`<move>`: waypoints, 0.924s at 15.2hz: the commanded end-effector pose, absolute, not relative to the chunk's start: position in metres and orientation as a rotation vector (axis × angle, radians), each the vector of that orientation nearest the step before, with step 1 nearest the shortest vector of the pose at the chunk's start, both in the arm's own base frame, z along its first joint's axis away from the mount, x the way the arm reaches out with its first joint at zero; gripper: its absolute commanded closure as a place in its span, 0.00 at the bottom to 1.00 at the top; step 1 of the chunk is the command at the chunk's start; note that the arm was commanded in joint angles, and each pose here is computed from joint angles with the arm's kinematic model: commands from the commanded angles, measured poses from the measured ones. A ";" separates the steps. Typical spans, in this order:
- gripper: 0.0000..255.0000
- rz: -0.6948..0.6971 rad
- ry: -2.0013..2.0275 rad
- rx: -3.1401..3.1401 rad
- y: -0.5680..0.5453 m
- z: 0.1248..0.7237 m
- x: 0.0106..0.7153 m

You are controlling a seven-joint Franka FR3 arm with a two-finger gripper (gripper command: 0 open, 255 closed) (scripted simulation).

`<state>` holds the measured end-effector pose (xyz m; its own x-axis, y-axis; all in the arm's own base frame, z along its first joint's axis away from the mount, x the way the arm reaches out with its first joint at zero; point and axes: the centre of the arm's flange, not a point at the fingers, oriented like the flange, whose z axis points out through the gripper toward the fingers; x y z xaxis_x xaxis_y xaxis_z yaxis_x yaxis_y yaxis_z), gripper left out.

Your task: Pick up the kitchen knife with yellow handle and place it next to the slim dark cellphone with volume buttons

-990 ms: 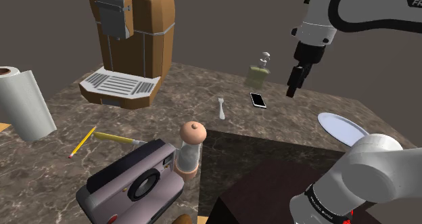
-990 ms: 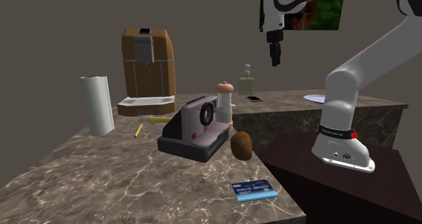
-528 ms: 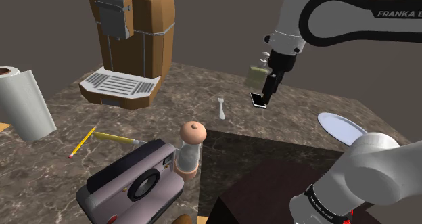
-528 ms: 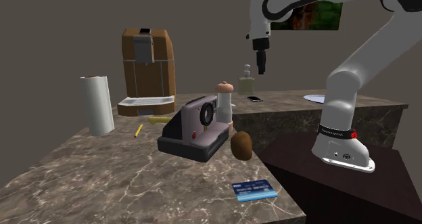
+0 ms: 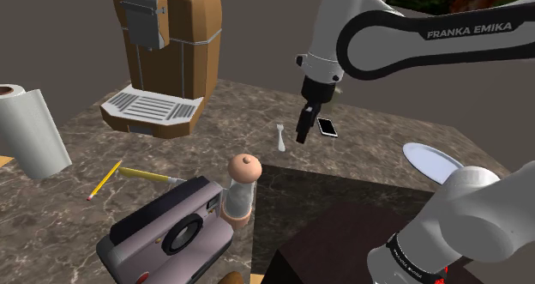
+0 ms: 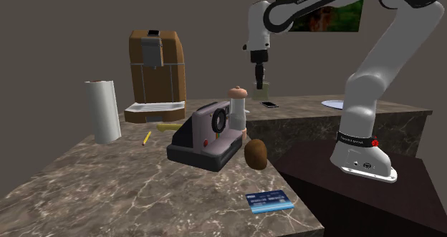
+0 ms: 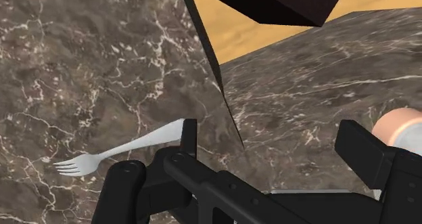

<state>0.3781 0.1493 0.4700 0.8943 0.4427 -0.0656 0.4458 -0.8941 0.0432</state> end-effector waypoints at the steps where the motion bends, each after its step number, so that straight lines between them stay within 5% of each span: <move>1: 0.00 -0.066 0.765 2.994 0.174 0.461 0.385; 14: 0.00 0.032 1.143 2.905 0.321 0.401 0.418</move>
